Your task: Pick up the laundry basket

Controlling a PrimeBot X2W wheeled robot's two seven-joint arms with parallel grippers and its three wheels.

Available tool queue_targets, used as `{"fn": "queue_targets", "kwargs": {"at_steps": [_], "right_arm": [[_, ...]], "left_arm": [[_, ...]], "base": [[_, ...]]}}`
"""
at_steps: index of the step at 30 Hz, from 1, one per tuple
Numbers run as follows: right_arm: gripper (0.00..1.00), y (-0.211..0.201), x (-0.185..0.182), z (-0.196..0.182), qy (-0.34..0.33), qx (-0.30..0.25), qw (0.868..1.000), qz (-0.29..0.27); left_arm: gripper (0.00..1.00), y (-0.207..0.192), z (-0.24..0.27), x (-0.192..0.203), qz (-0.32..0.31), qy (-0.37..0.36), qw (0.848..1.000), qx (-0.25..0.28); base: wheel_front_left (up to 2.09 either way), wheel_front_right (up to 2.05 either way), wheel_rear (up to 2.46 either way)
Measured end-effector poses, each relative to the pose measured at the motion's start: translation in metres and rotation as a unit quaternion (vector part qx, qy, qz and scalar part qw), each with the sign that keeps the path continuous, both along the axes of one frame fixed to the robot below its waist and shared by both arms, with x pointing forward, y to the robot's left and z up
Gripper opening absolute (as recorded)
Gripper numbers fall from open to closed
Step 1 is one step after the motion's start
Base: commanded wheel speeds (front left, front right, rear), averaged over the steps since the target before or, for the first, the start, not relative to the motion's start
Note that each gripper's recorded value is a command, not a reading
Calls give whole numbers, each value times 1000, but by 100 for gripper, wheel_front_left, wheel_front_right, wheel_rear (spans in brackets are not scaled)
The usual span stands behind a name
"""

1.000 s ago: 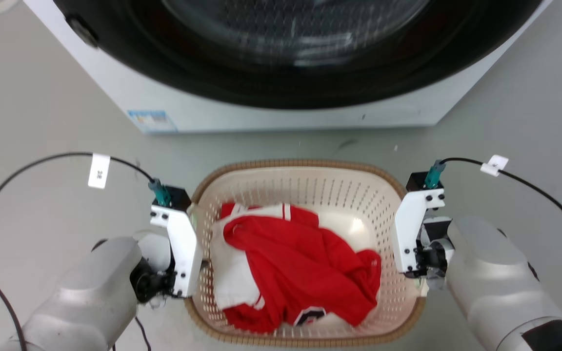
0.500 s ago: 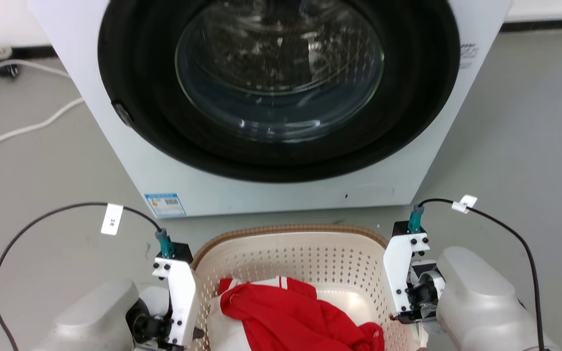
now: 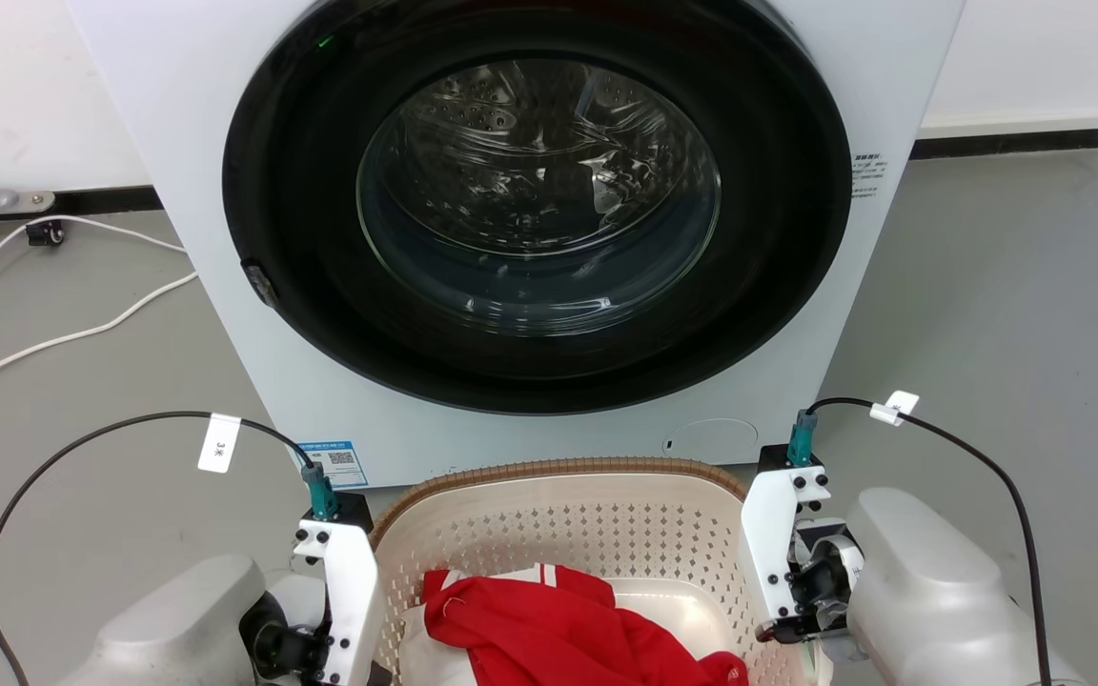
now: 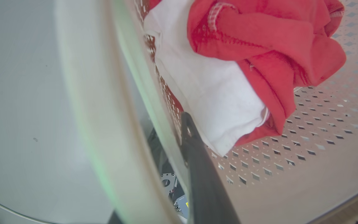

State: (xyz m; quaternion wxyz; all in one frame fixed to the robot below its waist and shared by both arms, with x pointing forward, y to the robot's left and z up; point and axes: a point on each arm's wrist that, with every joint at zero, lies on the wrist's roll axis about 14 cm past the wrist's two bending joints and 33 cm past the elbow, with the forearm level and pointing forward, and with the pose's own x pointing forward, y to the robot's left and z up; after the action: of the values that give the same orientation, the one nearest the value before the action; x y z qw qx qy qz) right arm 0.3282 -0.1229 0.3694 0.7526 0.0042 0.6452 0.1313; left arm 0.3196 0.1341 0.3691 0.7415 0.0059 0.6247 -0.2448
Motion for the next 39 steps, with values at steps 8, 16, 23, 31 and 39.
{"fn": "queue_targets", "kwargs": {"at_steps": [8, 16, 23, 31, 39], "right_arm": [[0, 1, 3, 6, -5, -1, 1000, 3], [0, 2, 7, 9, -10, -2, 1000, 5], [0, 2, 8, 9, -11, -4, 1000, 8], [0, 2, 10, 10, -13, -5, 1000, 10], [0, 2, 10, 10, -14, -6, 1000, 10]], "left_arm": [[0, 2, 3, -1, 3, 5, 1000, 2], [0, 1, 6, 1, 10, 9, 1000, -3], [0, 1, 5, 0, 10, 11, 1000, -1], [0, 1, 6, 0, 13, 16, 1000, -3], [0, -1, 7, 2, 13, 14, 1000, -5]], "base": [[0, 0, 0], [0, 0, 0], [0, 0, 0], [0, 0, 0], [0, 0, 0]]}}
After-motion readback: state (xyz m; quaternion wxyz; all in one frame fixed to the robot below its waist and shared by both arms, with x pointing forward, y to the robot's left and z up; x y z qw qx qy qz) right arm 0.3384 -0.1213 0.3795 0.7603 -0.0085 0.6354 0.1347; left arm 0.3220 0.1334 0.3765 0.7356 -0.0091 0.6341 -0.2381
